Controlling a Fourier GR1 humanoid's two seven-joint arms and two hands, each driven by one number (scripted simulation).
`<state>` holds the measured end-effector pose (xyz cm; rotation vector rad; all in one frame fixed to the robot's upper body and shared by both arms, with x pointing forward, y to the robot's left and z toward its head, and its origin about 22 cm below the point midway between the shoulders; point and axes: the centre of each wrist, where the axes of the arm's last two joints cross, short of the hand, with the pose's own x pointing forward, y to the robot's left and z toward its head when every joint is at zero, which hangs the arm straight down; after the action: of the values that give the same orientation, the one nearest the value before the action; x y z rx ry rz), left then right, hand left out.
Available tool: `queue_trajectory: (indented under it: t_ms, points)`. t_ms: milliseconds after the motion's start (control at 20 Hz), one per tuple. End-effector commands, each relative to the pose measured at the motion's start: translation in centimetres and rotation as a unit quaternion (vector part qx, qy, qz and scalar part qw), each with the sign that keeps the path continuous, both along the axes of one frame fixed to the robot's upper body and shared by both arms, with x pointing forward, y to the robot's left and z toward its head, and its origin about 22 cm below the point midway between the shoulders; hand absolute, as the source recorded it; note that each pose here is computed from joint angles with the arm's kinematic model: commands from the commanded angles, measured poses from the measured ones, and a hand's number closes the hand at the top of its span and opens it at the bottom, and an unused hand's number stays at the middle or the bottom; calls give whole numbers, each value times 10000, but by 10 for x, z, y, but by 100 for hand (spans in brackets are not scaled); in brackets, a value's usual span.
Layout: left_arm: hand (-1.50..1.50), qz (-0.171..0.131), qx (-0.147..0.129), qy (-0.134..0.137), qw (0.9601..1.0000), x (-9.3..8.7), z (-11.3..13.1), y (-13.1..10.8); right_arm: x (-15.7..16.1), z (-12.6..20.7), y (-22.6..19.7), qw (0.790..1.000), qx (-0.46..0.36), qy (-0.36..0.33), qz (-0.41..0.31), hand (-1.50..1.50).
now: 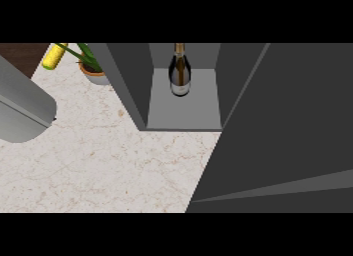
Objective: Pick up the wine, place it into the cabinet and close the cabinet
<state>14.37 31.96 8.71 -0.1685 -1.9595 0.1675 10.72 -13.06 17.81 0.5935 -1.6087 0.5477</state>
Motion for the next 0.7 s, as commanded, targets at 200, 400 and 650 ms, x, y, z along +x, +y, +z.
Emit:
queue_trajectory:
  t_ms: [200, 400, 650]
  points:
    - [-150, -162, -69, -51, 9998, 0, 11, 16, -13, 14, 48, 9972, 176, -571, 440, 150]
    - [-150, -273, -126, 12, 9995, 18, 19, 18, -4, 20, 62, 9959, 85, -843, 300, 150]
    - [-150, -323, -356, 62, 9988, 15, 8, 9, 19, 18, 84, 9967, 15, -794, 186, 150]
